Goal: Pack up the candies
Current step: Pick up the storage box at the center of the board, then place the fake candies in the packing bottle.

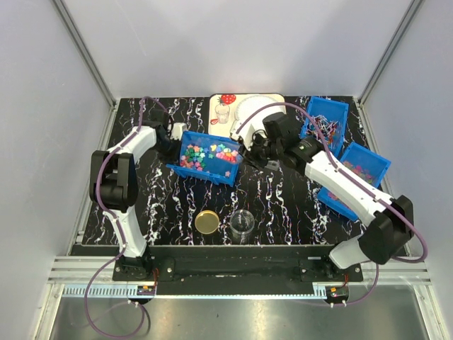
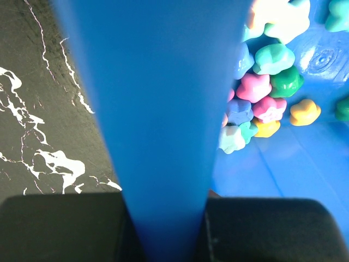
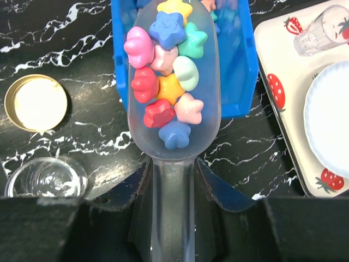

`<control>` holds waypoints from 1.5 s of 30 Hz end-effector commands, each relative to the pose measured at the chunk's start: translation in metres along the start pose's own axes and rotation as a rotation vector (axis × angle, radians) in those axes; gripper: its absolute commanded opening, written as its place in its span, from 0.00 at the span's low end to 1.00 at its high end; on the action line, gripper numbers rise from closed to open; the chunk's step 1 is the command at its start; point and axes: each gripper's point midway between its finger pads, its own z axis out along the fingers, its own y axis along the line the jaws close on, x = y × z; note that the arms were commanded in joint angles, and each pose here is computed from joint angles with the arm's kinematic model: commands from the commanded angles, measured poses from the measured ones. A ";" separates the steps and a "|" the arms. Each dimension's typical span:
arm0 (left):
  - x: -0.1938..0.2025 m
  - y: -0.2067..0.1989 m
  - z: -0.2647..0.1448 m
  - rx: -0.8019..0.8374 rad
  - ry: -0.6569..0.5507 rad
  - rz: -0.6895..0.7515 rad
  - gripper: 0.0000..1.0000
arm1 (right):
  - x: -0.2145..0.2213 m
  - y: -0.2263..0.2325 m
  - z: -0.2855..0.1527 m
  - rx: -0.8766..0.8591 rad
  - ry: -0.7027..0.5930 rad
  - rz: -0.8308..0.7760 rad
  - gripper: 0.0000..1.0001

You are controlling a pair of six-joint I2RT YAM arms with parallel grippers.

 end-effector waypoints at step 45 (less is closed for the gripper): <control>-0.018 -0.003 0.000 0.034 -0.074 0.019 0.00 | 0.088 0.100 -0.108 -0.095 0.043 -0.009 0.00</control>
